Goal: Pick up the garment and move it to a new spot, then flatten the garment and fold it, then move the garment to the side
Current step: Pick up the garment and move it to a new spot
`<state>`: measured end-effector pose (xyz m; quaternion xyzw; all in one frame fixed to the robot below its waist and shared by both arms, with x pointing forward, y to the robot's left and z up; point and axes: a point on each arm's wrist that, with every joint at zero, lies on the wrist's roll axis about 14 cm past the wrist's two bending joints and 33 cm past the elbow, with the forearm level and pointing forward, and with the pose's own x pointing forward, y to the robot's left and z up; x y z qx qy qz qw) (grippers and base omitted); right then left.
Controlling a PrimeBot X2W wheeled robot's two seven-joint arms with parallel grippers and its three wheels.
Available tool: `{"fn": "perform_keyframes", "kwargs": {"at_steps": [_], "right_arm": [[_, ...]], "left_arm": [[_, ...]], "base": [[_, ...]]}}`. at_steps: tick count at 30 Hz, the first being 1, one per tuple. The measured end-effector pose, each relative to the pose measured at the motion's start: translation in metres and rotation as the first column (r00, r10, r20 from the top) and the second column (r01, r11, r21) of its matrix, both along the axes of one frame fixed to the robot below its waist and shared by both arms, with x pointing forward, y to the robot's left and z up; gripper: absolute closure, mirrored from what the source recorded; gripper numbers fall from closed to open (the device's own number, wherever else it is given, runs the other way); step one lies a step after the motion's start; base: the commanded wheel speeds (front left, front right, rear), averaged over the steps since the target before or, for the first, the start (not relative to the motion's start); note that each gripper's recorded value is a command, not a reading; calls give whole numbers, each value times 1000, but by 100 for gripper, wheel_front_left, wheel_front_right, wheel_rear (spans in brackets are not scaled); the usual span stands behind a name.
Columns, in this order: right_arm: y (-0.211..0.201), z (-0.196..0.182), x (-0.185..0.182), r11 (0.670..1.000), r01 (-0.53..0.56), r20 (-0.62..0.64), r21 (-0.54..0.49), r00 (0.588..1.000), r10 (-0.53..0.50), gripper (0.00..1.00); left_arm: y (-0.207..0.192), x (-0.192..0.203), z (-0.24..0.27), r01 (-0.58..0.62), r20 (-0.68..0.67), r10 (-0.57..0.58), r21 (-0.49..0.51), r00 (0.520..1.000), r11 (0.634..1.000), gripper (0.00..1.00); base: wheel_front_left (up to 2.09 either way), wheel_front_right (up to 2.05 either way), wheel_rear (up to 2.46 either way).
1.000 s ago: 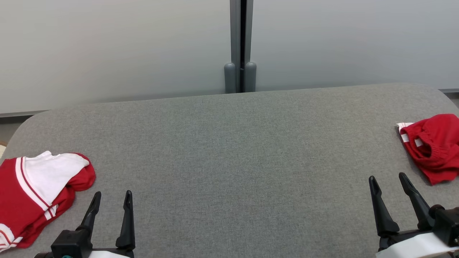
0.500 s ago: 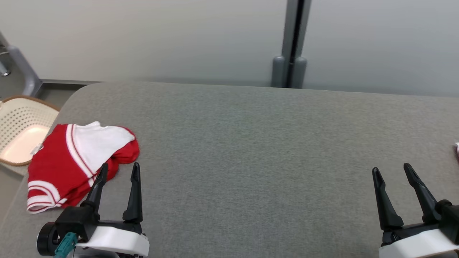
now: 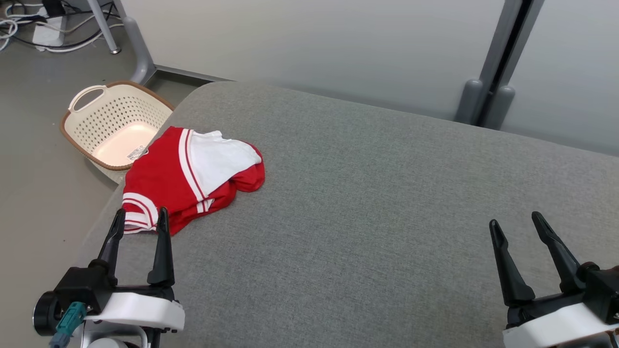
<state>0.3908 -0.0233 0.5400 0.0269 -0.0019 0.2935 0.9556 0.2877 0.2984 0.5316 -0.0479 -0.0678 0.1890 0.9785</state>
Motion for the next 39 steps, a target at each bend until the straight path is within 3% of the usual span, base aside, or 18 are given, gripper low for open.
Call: {"fn": "perform_keyframes", "kwargs": {"at_steps": [10, 21, 29, 35, 36, 37, 38, 39], "right_arm": [[9, -4, 7, 1000, -28, -10, 2, 1000, 28, 0], [-2, -21, 49, 999, -19, -32, -31, 999, 18, 0], [-25, -73, 80, 998, 33, -130, -51, 991, -39, 0], [-34, -100, 88, 997, 55, -180, -60, 982, -65, 0], [-35, -102, 89, 997, 59, -184, -60, 981, -69, 0], [-36, -103, 90, 996, 63, -183, -59, 980, -73, 0], [-37, -104, 91, 996, 66, -184, -59, 980, -76, 0], [-38, -106, 91, 996, 68, -186, -59, 979, -78, 0]], "left_arm": [[7, 9, -2, -17, -8, 17, -1, 1000, 1000, 0], [10, 99, -45, 58, -138, -67, -73, 988, 996, 0], [2, 155, -136, 93, -378, -152, -170, 913, 981, 0], [0, 162, -183, 65, -501, -170, -220, 849, 973, 0], [1, 165, -187, 60, -510, -170, -226, 843, 972, 51], [1, 168, -189, 61, -515, -173, -227, 840, 972, 93], [1, 171, -190, 62, -519, -175, -227, 837, 972, 100], [1, 173, -191, 61, -521, -175, -228, 835, 972, 100]], "base": [[0, 0, 0], [0, 0, 0], [0, 0, 0], [0, 0, 0], [0, 0, 0], [0, 0, 0], [0, 0, 0], [0, 0, 0]]}}
